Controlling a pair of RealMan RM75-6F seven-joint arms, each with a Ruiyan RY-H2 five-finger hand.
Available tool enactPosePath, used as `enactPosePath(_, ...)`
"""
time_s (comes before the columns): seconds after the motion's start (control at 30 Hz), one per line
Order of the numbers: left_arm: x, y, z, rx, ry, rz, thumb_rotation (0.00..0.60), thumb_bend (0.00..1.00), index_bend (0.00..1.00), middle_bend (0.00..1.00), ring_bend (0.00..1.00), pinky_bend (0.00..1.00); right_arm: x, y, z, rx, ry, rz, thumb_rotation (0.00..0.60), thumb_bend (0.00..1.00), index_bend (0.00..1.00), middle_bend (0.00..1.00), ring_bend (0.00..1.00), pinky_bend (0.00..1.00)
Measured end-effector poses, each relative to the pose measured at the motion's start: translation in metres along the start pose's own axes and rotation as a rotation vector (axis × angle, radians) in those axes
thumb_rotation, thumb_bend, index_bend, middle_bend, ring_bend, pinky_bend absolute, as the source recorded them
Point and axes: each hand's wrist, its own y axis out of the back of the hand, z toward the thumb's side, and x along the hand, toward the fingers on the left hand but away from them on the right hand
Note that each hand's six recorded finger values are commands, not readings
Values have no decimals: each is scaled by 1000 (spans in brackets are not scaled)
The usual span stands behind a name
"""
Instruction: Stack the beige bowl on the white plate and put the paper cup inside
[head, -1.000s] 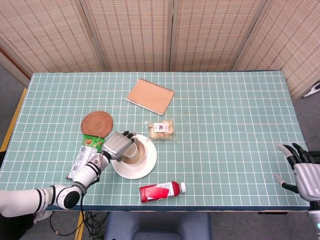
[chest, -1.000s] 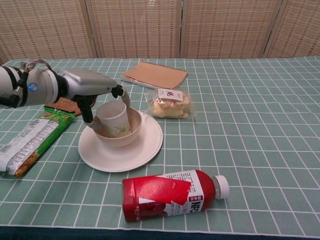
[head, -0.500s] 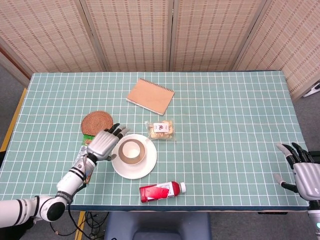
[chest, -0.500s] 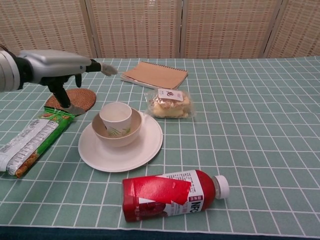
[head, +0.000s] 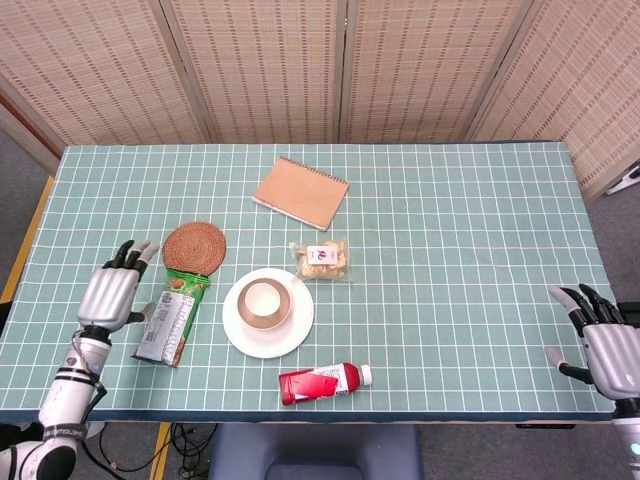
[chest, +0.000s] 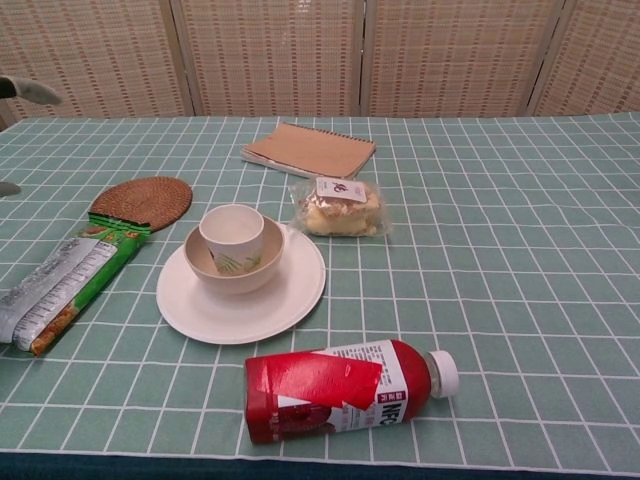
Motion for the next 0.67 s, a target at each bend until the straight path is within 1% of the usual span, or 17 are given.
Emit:
enactPosePath(0.2,-39,-6,-37,-24,104,62,600,246,68,0,30,286,-1,0,3,-13,15,4,600,240,124,153,43,140)
enactPosePath(0.3,-58,-9,-48,-24,138,89,600,246,63,0,29,278,-1,0,4,-10,15,6,600,240,124,153,43,140)
enactPosePath(0.5,-88,-14,-57,-27,161,103,600,245,60,0,27,277,-1,-1,5,-7,15,6,600,240,124,153,43,140)
enactPosePath(0.67,-101,-12,-54,-24,155,119,600,245,67,0,24,277,0,-1,4,-11,12,2,600,239,124,153,43,140)
